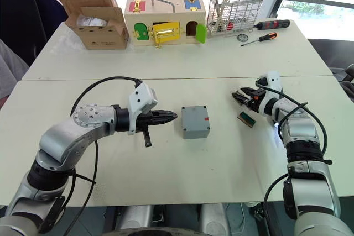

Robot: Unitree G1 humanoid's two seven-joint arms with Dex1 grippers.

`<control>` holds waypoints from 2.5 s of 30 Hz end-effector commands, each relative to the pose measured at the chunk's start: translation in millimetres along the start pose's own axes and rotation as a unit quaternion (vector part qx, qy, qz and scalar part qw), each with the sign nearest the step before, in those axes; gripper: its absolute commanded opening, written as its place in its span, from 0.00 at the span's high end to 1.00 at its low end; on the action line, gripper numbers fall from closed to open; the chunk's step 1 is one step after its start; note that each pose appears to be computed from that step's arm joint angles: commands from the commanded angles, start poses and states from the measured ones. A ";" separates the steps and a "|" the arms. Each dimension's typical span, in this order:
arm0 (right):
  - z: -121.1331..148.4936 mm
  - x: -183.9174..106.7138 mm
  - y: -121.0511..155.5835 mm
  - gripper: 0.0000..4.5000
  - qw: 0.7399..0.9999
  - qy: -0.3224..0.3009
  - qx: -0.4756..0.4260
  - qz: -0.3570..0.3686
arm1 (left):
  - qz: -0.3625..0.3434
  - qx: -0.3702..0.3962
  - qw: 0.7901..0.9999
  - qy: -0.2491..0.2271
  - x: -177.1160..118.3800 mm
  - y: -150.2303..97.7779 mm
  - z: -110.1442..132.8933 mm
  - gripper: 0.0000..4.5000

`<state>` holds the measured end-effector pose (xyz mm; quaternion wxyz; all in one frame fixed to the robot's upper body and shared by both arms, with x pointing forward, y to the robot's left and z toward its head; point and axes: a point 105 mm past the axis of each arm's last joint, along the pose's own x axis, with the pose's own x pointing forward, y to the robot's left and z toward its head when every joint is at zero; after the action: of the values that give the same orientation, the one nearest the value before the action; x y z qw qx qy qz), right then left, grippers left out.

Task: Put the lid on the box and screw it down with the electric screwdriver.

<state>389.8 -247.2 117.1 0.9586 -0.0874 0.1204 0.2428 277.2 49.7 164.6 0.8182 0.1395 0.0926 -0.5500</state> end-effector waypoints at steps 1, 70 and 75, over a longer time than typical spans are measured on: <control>17.4 -0.2 -5.7 0.99 0.999 -0.029 -0.010 -0.011 | -0.002 0.020 1.000 -0.013 -0.4 -1.4 9.6 1.00; 32.1 -26.9 119.6 0.99 0.982 -0.069 0.021 0.177 | -0.030 -0.011 0.999 0.013 -15.0 -3.3 -7.2 1.00; 28.9 -26.0 120.9 0.99 0.982 -0.060 0.013 0.181 | -0.031 -0.014 0.999 0.001 -14.9 -3.6 -3.1 1.00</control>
<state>313.8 -150.7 131.9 0.9085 -0.0262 0.0931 0.4066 270.0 64.2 152.5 0.8013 0.1256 0.1329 -0.5696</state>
